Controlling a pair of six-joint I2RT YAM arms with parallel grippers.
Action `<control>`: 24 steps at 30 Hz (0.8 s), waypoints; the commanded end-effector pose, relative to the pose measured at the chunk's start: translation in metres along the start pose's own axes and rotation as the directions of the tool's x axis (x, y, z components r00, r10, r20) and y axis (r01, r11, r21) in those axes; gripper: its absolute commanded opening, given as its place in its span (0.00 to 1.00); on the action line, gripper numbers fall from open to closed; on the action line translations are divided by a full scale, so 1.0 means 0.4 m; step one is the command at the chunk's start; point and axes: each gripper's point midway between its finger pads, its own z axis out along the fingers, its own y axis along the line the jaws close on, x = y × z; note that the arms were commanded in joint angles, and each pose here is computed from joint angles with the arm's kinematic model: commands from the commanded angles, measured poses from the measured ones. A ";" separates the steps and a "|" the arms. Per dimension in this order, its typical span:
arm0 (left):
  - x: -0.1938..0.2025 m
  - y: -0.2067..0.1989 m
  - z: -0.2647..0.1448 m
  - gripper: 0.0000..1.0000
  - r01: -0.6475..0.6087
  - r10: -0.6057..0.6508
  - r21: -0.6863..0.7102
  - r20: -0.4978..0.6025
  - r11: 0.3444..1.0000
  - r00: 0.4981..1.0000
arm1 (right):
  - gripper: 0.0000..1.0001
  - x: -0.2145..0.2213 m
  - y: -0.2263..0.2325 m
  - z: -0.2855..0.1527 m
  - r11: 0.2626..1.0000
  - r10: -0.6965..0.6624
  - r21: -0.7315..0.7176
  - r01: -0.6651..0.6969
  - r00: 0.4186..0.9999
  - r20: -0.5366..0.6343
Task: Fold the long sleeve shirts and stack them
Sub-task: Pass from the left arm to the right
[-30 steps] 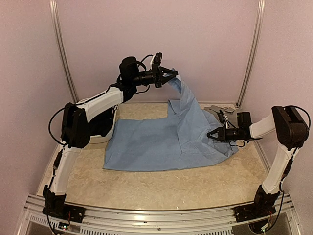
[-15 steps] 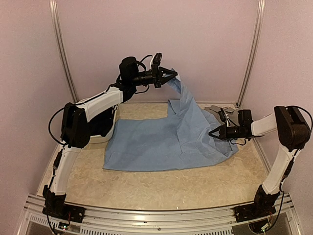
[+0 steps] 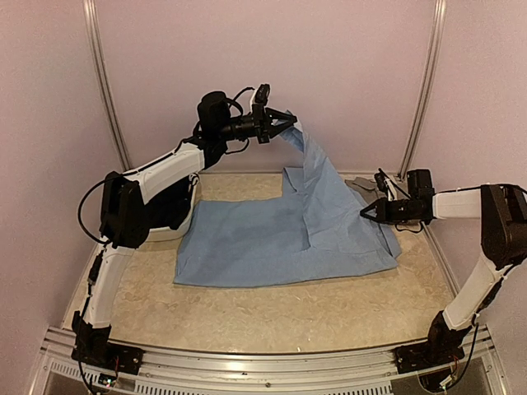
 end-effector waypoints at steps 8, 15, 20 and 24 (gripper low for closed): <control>0.011 -0.054 0.015 0.00 -0.049 0.049 0.029 -0.018 0.998 0.999 | 0.18 0.063 -0.094 -0.011 0.981 0.052 0.193 -0.039 0.997 -0.065; 0.048 -0.048 0.034 0.00 -0.056 0.058 0.036 -0.061 0.998 0.996 | 0.38 0.066 -0.030 -0.006 0.972 -0.009 0.234 0.031 0.995 -0.094; 0.089 -0.079 0.052 0.00 -0.087 0.095 0.069 -0.120 0.994 0.988 | 0.37 0.054 0.060 -0.003 0.986 -0.045 0.158 0.054 0.997 -0.060; 0.136 -0.086 0.049 0.00 -0.133 0.137 0.037 -0.193 0.990 0.972 | 0.36 0.046 0.066 -0.029 0.981 -0.049 0.187 0.054 0.998 -0.030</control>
